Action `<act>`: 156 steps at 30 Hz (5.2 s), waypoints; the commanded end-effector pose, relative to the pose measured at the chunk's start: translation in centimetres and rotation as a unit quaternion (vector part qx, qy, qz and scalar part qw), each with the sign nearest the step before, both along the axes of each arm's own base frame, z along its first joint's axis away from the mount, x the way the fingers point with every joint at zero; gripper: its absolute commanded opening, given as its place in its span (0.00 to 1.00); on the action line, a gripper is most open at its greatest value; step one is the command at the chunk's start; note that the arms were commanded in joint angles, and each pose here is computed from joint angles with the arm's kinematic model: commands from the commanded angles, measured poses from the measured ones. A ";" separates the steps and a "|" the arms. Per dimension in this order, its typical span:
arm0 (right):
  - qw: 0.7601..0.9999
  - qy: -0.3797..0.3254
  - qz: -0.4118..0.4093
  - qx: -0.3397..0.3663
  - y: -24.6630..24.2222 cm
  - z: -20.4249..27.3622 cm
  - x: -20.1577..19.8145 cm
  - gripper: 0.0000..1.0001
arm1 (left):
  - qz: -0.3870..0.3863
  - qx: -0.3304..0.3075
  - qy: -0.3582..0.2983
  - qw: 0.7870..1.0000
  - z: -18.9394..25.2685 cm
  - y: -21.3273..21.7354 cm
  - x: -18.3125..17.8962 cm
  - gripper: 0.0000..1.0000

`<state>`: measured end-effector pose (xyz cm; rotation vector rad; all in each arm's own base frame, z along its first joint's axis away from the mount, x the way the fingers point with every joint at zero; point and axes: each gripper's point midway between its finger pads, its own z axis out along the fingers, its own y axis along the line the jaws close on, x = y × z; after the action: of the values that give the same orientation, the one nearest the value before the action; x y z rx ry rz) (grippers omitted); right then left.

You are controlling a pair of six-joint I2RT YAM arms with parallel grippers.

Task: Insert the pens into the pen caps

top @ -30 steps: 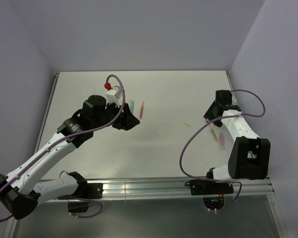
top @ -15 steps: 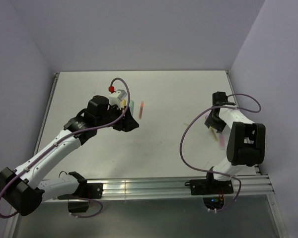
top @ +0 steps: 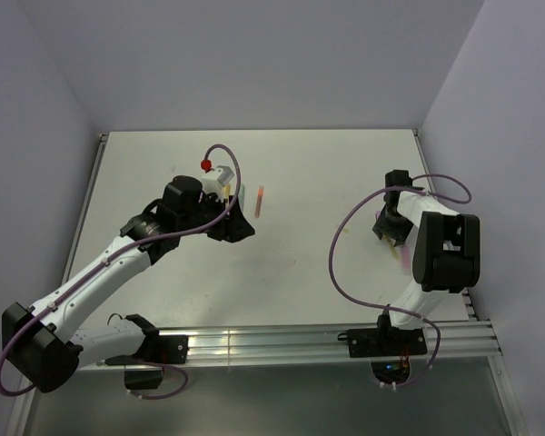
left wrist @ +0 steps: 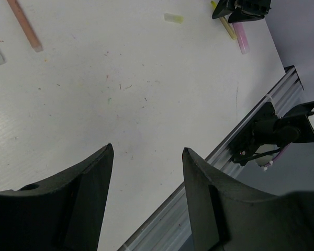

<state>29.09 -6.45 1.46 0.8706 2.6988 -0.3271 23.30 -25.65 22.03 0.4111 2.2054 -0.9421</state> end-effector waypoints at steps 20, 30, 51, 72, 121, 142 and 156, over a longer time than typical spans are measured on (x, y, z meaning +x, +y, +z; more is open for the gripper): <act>1.000 -0.016 0.007 0.018 0.3 0.0 1.5 0.32 | -0.005 -0.009 -0.016 1.000 0.1 -0.2 0.5 0.60; 0.999 -0.003 0.005 0.033 1.0 -1.2 0.2 0.20 | -0.007 -0.011 -0.013 1.000 0.1 -0.2 0.5 0.60; 0.960 -0.224 0.103 0.135 12.8 9.5 1.6 0.00 | -0.051 -0.138 -0.015 0.989 4.4 -1.2 0.3 0.62; 0.805 -0.415 0.272 0.325 34.9 31.1 2.8 0.00 | -0.050 -0.202 -0.063 0.976 10.1 -3.1 3.6 0.60; 0.881 -0.303 0.348 0.105 20.9 19.9 3.9 0.52 | -0.063 -0.153 -0.030 0.986 6.3 -2.5 2.6 0.00; 0.945 -0.052 0.316 -0.067 13.5 2.9 3.8 0.49 | -0.076 -0.147 -0.028 0.986 5.3 -2.0 1.4 0.00; 0.945 -0.050 0.316 -0.071 12.9 1.7 5.3 0.48 | -0.077 -0.146 -0.025 0.986 5.0 -2.1 1.3 0.00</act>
<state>32.96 6.87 2.65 -0.0486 2.6816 -0.2771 25.05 -27.73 26.19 0.4116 2.0292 -1.2920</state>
